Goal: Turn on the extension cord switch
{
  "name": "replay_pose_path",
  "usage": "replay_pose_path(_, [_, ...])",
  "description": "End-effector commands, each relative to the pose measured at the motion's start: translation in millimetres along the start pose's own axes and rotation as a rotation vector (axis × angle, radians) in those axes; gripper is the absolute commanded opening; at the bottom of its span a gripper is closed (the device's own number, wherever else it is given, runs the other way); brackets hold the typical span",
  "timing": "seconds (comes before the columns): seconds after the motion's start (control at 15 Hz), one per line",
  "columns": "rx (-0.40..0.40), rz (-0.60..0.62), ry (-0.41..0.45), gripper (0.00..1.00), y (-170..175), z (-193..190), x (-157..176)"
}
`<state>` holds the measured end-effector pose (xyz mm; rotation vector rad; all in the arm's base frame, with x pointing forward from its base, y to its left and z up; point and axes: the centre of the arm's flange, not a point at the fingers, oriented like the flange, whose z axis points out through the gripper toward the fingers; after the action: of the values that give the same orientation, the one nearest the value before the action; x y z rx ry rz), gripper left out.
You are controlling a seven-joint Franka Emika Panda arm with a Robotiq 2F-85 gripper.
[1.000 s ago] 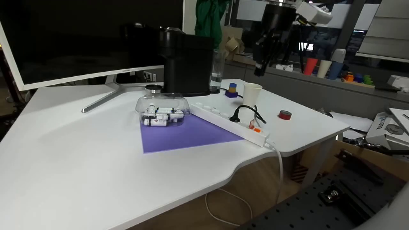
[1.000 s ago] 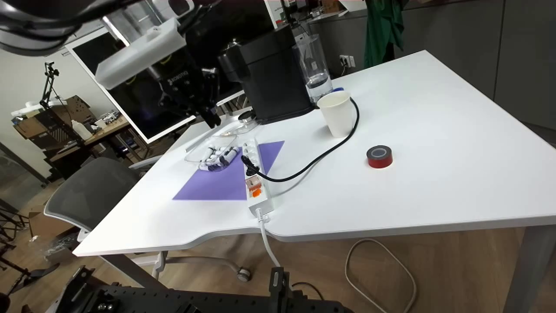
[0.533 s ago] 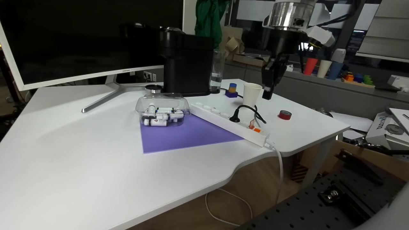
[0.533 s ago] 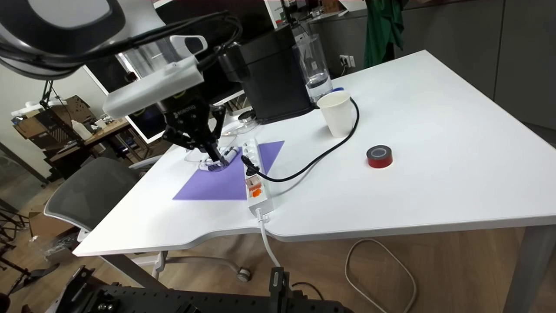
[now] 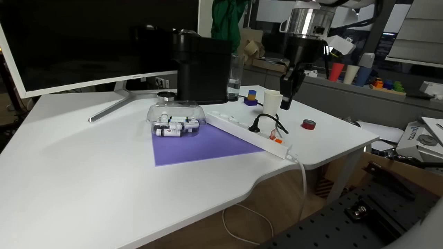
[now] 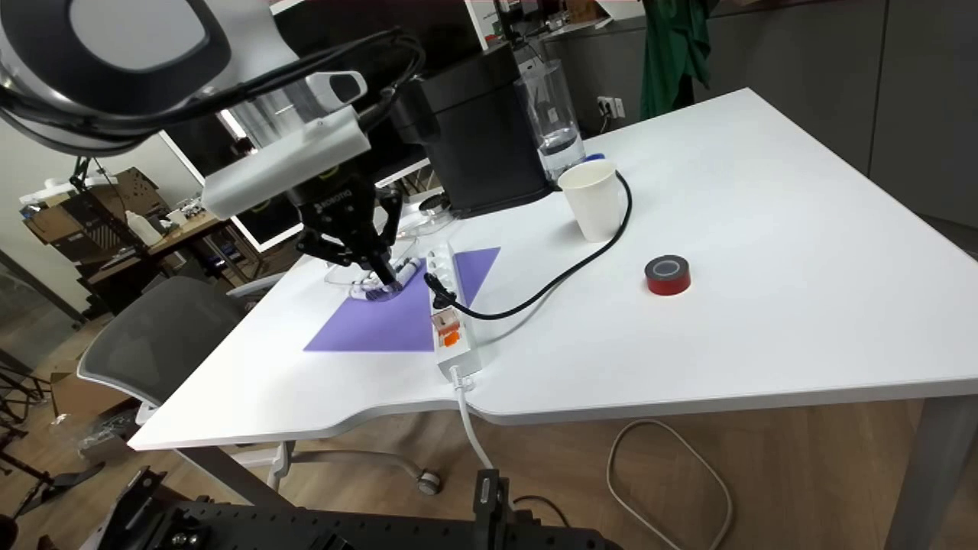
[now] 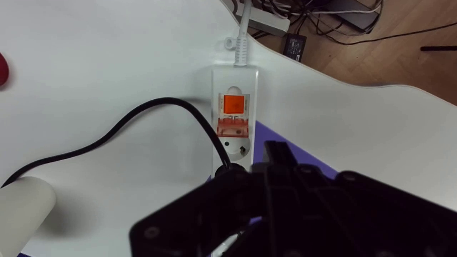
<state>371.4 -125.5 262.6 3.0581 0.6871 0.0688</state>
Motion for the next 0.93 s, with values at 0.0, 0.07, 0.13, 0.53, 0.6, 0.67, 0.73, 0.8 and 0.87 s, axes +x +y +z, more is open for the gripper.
replay_pose_path(0.0, [-0.013,-0.037,-0.002,0.00,10,25,-2])
replay_pose_path(0.07, [-0.007,-0.042,-0.006,0.00,11,30,-4])
replay_pose_path(0.13, [-0.004,-0.046,-0.012,0.00,13,36,-7])
replay_pose_path(0.53, [-0.002,-0.033,-0.015,0.00,27,67,-12])
replay_pose_path(0.6, [0.002,-0.018,-0.025,0.00,29,72,-12])
replay_pose_path(0.67, [0.003,-0.029,-0.025,0.01,15,58,-17])
replay_pose_path(0.73, [0.005,-0.022,-0.030,0.01,17,63,-17])
replay_pose_path(0.8, [0.007,-0.019,-0.035,0.01,18,67,-17])
replay_pose_path(0.87, [0.008,-0.019,-0.039,0.00,19,69,-17])
